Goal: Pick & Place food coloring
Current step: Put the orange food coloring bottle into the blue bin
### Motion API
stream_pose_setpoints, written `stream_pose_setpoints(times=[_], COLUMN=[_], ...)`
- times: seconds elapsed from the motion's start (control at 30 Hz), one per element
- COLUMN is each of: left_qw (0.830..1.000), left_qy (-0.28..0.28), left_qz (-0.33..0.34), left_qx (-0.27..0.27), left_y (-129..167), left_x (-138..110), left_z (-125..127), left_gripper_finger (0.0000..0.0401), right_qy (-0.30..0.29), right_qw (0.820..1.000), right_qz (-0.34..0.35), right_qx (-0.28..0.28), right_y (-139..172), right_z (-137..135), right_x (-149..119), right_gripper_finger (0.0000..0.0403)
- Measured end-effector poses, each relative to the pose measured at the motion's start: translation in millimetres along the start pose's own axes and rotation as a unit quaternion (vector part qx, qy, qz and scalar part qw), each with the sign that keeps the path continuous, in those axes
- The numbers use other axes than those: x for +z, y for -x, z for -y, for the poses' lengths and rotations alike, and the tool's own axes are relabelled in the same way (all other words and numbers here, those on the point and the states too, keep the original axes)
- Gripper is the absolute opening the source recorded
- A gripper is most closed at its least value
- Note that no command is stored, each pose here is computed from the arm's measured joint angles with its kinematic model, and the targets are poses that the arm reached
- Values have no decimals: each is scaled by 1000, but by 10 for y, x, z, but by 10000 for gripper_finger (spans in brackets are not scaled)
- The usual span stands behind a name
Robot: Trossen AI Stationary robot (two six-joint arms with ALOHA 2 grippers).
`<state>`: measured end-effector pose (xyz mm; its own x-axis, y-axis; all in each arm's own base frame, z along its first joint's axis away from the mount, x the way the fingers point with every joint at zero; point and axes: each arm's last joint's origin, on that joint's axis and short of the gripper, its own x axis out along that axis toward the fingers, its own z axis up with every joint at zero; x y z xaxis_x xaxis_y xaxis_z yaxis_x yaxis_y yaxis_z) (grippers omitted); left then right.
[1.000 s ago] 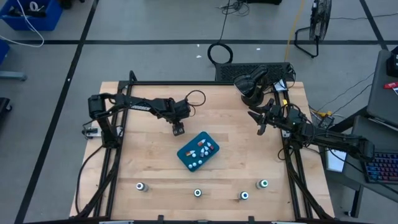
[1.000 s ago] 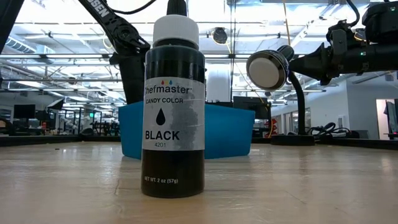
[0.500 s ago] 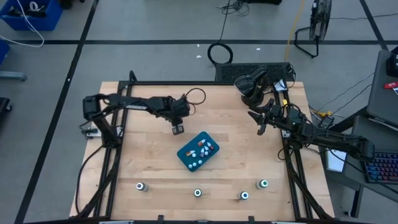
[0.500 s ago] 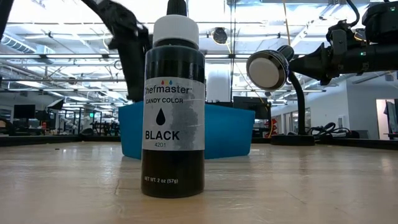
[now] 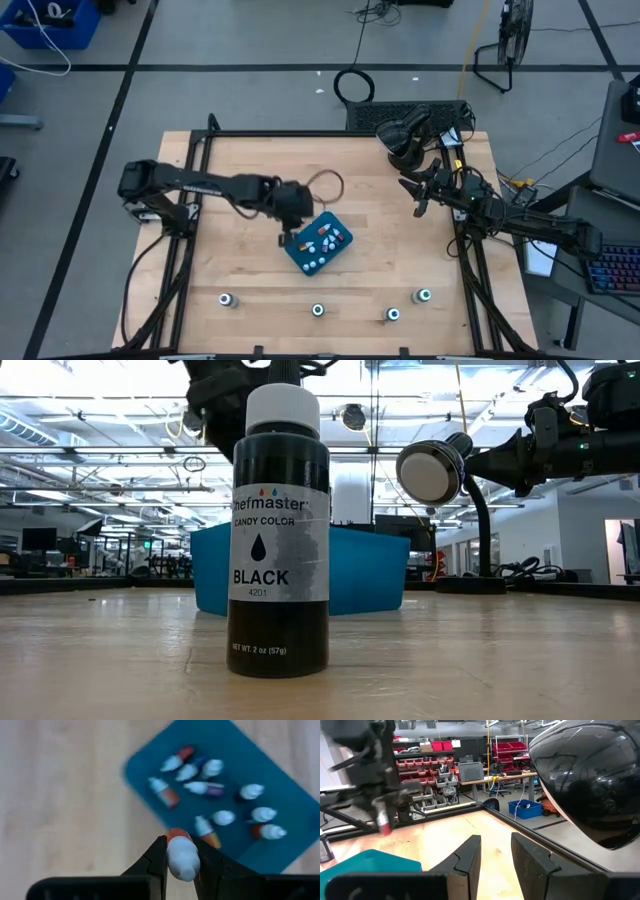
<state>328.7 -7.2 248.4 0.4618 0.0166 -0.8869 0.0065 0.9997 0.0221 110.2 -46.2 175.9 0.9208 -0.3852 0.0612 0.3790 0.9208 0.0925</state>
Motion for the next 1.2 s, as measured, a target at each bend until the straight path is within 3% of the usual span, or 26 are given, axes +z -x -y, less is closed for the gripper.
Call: stream_pose_setpoints(times=[0.17,0.57,0.93,1.0,1.2], left_qw=[1000,997,996,996,996], left_qy=[-28,-1,16,17,25], left_qz=[-5,-72,-81,-80,-80], left_qx=[-13,-19,-38,-38,-38], left_y=[-255,-876,-977,-960,-961], left_x=[41,-38,-58,-54,-53], left_z=[165,53,58,56,59], left_gripper_finger=[60,60,60,78,197], right_qy=[0,0,0,0,0], right_qw=[1000,1000,1000,1000,1000], right_qz=[0,0,0,0,0], right_qx=[0,0,0,0,0], right_y=[0,0,0,0,0], right_z=[0,0,0,0,0], right_x=[1,0,-1,0,0], right_gripper_finger=[100,100,100,100,100])
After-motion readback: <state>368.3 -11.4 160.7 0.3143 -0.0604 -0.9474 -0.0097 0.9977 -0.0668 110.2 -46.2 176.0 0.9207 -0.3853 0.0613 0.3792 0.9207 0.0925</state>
